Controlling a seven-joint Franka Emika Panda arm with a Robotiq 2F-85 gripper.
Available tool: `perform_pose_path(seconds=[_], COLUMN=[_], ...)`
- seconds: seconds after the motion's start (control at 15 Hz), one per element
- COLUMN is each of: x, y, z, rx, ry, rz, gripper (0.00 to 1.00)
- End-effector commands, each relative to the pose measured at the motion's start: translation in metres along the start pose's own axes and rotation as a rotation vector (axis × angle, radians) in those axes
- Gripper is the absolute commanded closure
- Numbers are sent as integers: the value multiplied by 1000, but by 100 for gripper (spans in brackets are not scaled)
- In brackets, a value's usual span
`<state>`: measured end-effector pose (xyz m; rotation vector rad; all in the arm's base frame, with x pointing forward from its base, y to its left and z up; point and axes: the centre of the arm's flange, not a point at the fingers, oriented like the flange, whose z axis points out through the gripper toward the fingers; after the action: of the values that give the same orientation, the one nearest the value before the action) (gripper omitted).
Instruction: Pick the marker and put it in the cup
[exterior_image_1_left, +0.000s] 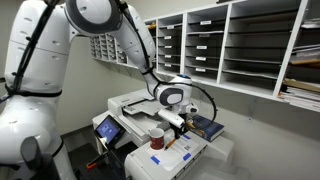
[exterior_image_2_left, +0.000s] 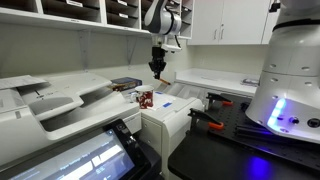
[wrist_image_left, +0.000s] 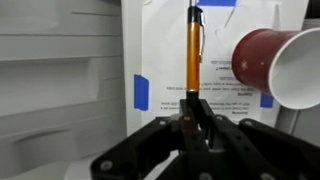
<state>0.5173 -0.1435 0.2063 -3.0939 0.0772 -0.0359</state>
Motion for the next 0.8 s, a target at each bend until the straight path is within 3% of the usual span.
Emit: perform_pose_path(seconds=[0.0,0.07,0.4,0.47,0.73], x=[-23,-5,-16,-15,-4], y=[-21,-16,-23,-22,-28], z=[-32,-20,-30,-29,-29], rx=[22,5,4,30,91], ry=[86,38,57,85,272], rz=[-184,-106,-165,-207,-379], gripper=[97,87,87,97,97])
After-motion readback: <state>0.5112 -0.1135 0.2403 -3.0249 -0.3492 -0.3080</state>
